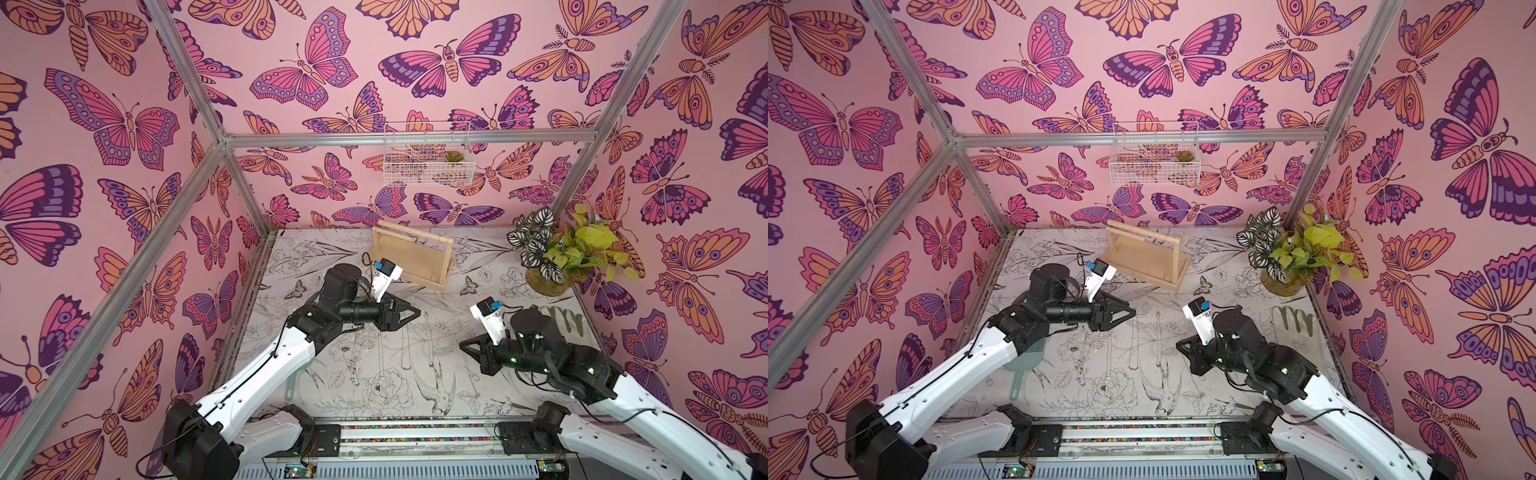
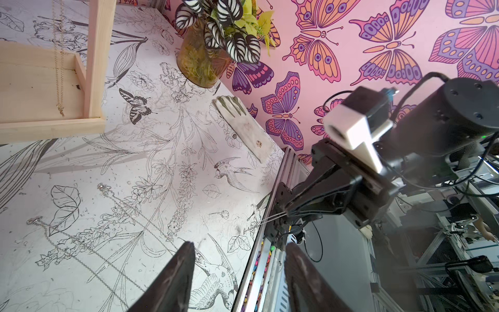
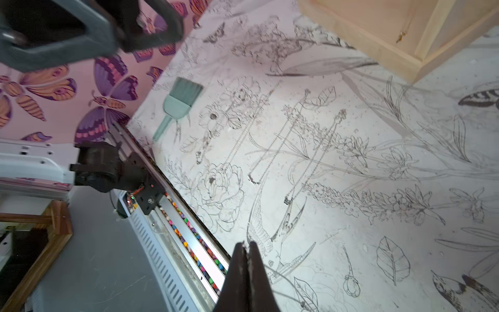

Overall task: Take the necklace off the jewelry display stand
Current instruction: Place the necklace at the center of the board.

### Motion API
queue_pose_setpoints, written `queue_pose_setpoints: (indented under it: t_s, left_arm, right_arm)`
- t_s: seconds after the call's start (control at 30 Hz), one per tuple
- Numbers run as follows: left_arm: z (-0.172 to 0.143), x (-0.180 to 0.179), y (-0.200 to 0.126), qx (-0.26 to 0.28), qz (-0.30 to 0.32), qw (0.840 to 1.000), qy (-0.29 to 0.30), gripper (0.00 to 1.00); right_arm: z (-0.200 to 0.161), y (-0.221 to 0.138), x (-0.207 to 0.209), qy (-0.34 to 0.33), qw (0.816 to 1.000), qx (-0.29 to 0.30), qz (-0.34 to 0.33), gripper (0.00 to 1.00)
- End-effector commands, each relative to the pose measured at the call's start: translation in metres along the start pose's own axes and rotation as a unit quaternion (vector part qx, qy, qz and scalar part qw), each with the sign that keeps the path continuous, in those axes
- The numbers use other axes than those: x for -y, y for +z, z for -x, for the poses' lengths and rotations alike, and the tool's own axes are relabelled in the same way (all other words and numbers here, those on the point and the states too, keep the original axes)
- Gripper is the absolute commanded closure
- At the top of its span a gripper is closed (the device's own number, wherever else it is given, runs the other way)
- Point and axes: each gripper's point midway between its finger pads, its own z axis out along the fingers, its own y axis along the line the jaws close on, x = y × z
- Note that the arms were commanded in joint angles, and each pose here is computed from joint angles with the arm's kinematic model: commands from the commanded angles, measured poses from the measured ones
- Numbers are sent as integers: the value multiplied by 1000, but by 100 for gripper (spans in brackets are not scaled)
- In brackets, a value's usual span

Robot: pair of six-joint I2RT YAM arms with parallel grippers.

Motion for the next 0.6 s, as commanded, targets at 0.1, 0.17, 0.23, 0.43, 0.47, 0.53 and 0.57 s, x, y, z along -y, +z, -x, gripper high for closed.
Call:
queue_pose_setpoints:
  t_s: [0.1,0.17,0.23,0.43,0.47,0.53,0.57]
  left_arm:
    - [-2,-2,1,-1,5,1000,2,44]
    - [-1,-2,2,-3,2,1000,2,44]
    - [0,-2,3,-5,0,1000,2,44]
    - [1,-6,8,-12,1,1000,0,44]
    - [1,-7,9,-13,1,1000,-1,44]
    - [0,-8,10,-15,1,1000,-2,44]
    - [0,-9,11,-16,1,1000,-3,44]
  right_arm:
    - [-9,16,29,20,998,8,-62,100]
    - [-3,17,38,13,996,16,-89,100]
    - [2,20,47,8,993,15,-119,100]
    - [14,38,61,2,988,8,-157,100]
    - [15,41,64,3,987,7,-162,100]
    - [19,46,69,6,986,7,-167,100]
    - [21,48,72,10,985,8,-170,100]
